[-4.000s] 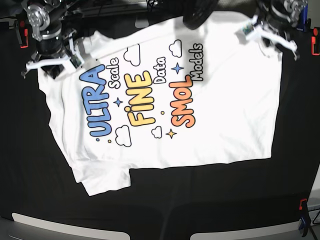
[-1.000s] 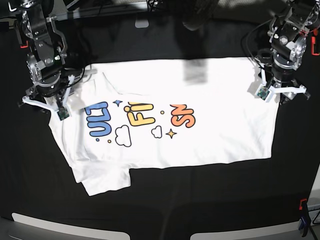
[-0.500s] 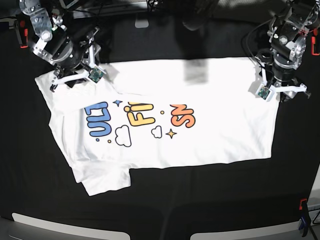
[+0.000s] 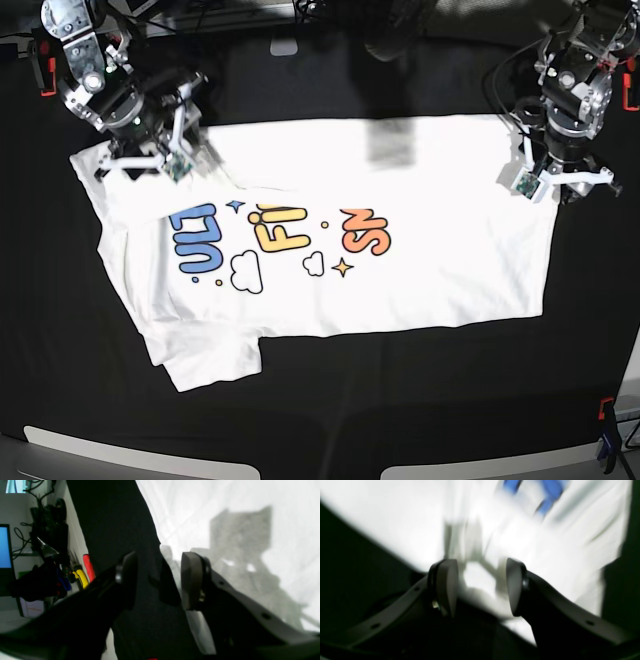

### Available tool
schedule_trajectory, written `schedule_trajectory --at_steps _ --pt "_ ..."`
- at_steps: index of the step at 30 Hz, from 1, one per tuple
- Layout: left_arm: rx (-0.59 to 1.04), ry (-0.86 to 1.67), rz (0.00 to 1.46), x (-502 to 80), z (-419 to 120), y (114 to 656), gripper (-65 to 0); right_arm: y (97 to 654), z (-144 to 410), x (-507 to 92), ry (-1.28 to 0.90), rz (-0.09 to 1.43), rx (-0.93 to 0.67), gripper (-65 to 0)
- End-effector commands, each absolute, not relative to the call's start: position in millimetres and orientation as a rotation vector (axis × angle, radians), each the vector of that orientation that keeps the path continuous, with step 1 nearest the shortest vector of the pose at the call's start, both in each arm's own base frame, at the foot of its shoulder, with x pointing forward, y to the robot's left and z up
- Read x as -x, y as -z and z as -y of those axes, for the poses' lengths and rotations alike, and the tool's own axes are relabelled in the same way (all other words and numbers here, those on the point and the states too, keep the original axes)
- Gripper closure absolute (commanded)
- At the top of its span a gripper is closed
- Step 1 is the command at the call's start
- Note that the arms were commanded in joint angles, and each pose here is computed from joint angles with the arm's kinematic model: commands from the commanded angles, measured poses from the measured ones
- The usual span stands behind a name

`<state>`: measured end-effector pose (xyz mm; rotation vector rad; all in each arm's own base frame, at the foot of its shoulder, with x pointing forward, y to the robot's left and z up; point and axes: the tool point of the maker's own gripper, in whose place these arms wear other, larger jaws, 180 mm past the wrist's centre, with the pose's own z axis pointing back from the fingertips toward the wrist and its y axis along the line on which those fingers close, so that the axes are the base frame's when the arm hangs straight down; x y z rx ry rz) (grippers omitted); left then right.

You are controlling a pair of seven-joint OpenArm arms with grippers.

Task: Layout the t-shirt on the table in an organized manner, then fold the t-shirt properly

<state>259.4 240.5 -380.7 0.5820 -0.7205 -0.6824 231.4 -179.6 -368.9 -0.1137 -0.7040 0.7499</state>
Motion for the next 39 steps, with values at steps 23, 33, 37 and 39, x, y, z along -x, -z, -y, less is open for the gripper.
schedule_trajectory --at_steps 23,33,37,39 --pt "-0.451 0.601 0.745 -251 -228 402 -22.8 435 276 -264 -0.189 0.658 0.137 -29.9" --pt "-0.544 0.643 0.662 -239 -247 429 -22.8 448 282 -247 -0.184 0.535 0.147 -29.9" --pt "-0.575 0.658 0.624 -235 -260 435 -22.8 441 283 -239 -0.211 0.535 0.162 -29.9" --pt "-0.588 0.665 0.608 -233 -267 438 -22.8 434 286 -234 -0.231 0.531 0.180 -29.9"
